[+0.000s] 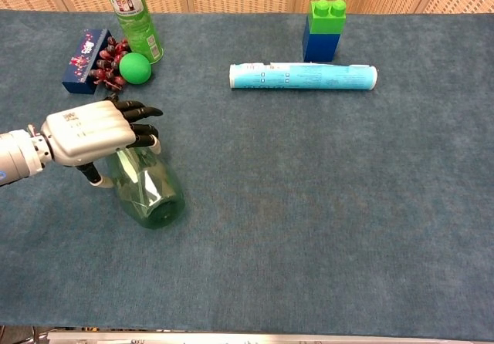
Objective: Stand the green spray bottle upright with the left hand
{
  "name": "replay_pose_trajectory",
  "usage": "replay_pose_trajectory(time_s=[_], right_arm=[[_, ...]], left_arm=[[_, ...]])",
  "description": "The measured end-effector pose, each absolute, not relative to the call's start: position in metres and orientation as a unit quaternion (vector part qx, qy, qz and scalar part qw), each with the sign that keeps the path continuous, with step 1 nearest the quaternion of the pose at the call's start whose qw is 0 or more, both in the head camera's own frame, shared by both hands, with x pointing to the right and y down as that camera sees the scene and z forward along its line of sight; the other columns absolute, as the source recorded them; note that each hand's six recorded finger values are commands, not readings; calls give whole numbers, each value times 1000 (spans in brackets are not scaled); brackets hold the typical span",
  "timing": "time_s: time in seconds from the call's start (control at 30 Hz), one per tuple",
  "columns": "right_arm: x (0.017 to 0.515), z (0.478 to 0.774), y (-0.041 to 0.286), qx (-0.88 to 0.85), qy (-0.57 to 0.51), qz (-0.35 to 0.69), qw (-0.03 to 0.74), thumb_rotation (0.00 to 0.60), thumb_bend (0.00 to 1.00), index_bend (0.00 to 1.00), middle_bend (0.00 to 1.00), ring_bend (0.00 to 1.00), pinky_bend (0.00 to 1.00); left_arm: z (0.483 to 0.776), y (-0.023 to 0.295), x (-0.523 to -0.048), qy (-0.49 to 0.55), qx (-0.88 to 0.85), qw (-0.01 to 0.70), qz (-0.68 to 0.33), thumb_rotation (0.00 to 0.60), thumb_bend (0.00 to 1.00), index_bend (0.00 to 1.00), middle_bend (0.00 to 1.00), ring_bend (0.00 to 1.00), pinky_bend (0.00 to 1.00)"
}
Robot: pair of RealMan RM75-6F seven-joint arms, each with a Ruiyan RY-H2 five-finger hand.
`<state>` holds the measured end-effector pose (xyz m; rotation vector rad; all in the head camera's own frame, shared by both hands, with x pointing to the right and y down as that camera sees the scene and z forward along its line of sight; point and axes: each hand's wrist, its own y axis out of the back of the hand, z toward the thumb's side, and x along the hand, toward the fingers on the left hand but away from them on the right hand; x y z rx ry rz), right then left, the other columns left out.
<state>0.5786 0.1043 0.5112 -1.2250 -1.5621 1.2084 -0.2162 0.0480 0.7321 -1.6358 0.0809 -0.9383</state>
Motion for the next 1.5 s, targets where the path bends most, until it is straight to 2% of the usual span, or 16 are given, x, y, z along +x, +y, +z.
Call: replay_pose_trajectory(time_s=[0.47, 0.6, 0.7, 0.87, 1.17, 1.5], right_arm=[[579, 512, 104, -484, -617, 478, 396, 600, 96, 485, 338, 255, 359], [578, 513, 103, -484, -615, 480, 396, 600, 96, 484, 338, 255, 359], [578, 513, 103, -484, -615, 480, 396, 600, 96, 485, 338, 255, 359], [578, 513, 103, -484, -615, 481, 396, 600, 96, 485, 338, 255, 359], [577, 514, 102, -485, -613, 482, 396, 600, 96, 485, 338, 255, 359], [576, 515, 102, -485, -611, 484, 397, 600, 96, 485, 338, 255, 359]], left_arm=[[716, 78, -207, 15, -722, 580, -378, 600, 26, 356, 278, 13, 108], [712, 86, -208, 6, -717, 587, -375, 600, 26, 279, 257, 13, 108], [710, 87, -210, 6, -711, 592, -378, 600, 26, 144, 143, 14, 108], [709, 84, -215, 13, -702, 598, -387, 600, 25, 34, 6, 14, 108], [700, 73, -230, 29, -677, 611, -409, 600, 25, 9, 0, 14, 108], [673, 41, -243, 76, -629, 633, -444, 600, 25, 4, 0, 14, 108]])
